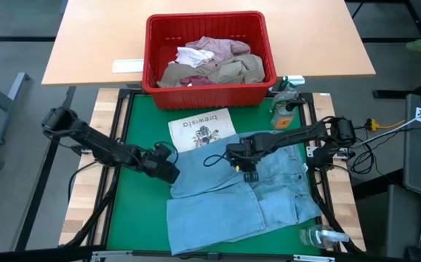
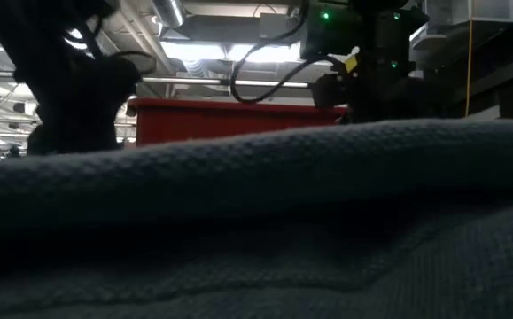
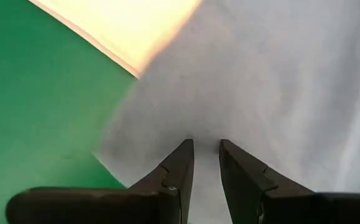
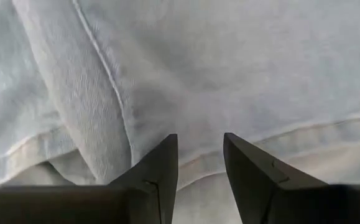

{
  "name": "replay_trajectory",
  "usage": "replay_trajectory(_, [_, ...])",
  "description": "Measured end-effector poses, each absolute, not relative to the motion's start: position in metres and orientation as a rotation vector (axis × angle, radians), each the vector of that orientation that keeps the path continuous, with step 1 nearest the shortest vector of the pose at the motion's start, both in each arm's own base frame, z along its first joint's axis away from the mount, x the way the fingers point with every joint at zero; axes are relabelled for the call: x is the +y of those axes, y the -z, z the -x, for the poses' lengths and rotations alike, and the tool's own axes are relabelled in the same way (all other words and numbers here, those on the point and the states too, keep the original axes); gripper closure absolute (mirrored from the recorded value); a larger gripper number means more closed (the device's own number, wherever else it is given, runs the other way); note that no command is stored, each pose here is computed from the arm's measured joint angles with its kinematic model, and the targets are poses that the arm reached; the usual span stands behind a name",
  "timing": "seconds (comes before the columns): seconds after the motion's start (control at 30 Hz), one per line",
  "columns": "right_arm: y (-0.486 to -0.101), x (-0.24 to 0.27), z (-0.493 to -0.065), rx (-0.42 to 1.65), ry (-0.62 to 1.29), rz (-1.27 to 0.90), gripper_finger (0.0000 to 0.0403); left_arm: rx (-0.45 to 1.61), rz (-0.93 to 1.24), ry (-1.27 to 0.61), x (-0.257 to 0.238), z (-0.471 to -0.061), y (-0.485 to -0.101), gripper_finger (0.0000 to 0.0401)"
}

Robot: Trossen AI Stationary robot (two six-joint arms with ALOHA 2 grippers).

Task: Fold laundry
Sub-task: Fold the light blue pants

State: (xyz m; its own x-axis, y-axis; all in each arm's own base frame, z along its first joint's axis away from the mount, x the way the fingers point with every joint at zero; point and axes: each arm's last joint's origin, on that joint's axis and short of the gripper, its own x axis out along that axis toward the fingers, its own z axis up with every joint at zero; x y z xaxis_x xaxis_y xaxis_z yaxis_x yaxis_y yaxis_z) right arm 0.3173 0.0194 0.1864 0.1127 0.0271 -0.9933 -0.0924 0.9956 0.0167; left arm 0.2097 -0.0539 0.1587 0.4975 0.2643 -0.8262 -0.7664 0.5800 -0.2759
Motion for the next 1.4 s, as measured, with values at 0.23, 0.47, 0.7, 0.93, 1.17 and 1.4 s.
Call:
replay_trajectory(0.23, [-0.157,0.019,-0.303,1.484,-0.101,0.042,0.0275,0.922,0.640,-0.803,-0.035,-0.212,-0.143,0.0328])
replay_trajectory(0.47, [-0.149,0.019,-0.309,1.365,-0.100,0.039,0.0275,1.025,0.592,-0.952,-0.015,-0.203,-0.136,0.0328])
replay_trajectory(0.7, [-0.153,0.019,-0.329,1.145,-0.073,0.088,0.0275,1.065,0.516,-1.053,0.008,-0.196,-0.137,0.0328])
replay_trajectory(0.93, [-0.167,0.018,-0.339,1.106,-0.021,0.124,0.0275,1.139,0.486,-1.093,0.020,-0.194,-0.162,0.0328])
replay_trajectory(1.17, [-0.182,0.017,-0.342,1.112,-0.014,0.192,0.0275,1.176,0.594,-0.879,0.004,-0.214,-0.201,0.0328])
replay_trajectory(1.4, [-0.185,0.003,-0.349,1.045,0.045,0.245,0.0275,1.193,0.719,-0.692,-0.039,-0.220,-0.203,0.0328])
